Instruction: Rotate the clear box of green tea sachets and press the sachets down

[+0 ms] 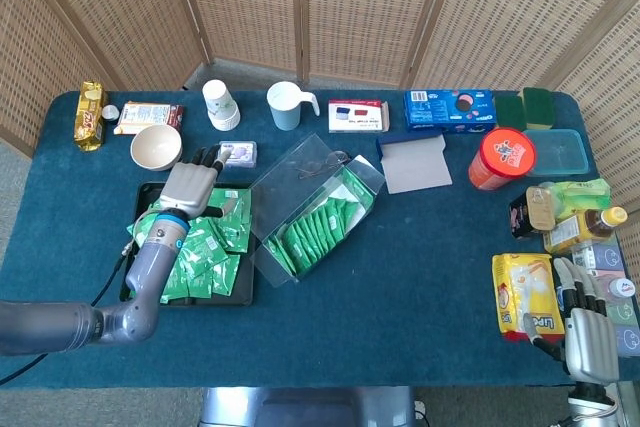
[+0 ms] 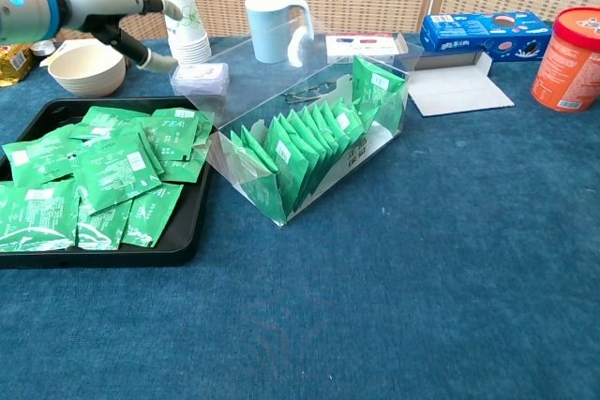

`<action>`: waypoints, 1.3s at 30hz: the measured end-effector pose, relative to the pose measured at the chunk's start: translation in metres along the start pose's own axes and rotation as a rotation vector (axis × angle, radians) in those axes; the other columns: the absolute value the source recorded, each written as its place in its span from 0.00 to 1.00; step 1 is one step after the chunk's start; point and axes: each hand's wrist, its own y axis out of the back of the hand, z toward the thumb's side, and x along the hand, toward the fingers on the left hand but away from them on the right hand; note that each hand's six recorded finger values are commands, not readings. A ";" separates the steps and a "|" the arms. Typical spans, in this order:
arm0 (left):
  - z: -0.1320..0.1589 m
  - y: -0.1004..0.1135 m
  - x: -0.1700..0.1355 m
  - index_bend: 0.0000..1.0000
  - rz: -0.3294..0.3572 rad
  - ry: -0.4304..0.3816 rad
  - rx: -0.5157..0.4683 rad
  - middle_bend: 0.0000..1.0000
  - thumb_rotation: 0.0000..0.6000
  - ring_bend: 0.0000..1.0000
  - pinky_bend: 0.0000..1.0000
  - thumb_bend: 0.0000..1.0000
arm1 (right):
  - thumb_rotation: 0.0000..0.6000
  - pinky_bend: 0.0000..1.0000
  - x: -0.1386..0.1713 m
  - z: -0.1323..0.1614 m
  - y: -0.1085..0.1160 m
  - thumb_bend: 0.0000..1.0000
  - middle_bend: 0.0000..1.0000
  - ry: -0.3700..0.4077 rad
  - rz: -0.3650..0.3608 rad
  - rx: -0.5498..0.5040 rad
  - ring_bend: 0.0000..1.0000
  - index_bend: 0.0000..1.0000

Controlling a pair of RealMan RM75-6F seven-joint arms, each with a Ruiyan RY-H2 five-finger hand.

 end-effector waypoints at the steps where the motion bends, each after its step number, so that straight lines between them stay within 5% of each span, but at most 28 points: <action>1: 0.000 0.002 -0.003 0.00 0.012 -0.008 -0.006 0.00 0.52 0.00 0.24 0.32 | 1.00 0.06 0.000 0.000 0.000 0.34 0.00 0.001 0.001 -0.001 0.00 0.00; 11: -0.005 0.026 -0.048 0.00 0.188 -0.127 -0.073 0.00 0.52 0.00 0.24 0.32 | 1.00 0.06 -0.004 0.002 -0.004 0.34 0.00 0.011 0.010 -0.009 0.00 0.00; 17: -0.017 0.029 -0.075 0.00 0.238 -0.172 -0.105 0.00 0.53 0.00 0.23 0.32 | 1.00 0.06 -0.005 0.002 -0.005 0.34 0.00 0.011 0.015 -0.009 0.00 0.00; 20: -0.018 0.031 -0.083 0.00 0.252 -0.193 -0.104 0.00 0.60 0.00 0.22 0.32 | 1.00 0.06 -0.006 0.002 -0.006 0.34 0.00 0.011 0.016 -0.009 0.00 0.00; 27: -0.010 0.032 -0.092 0.08 0.260 -0.267 -0.061 0.00 0.99 0.00 0.20 0.32 | 1.00 0.06 -0.007 0.000 -0.007 0.34 0.00 0.008 0.018 -0.015 0.00 0.00; 39: 0.025 0.031 -0.086 0.12 0.243 -0.377 0.042 0.00 1.00 0.00 0.19 0.32 | 1.00 0.06 -0.004 -0.007 -0.006 0.34 0.00 -0.012 0.012 -0.019 0.00 0.00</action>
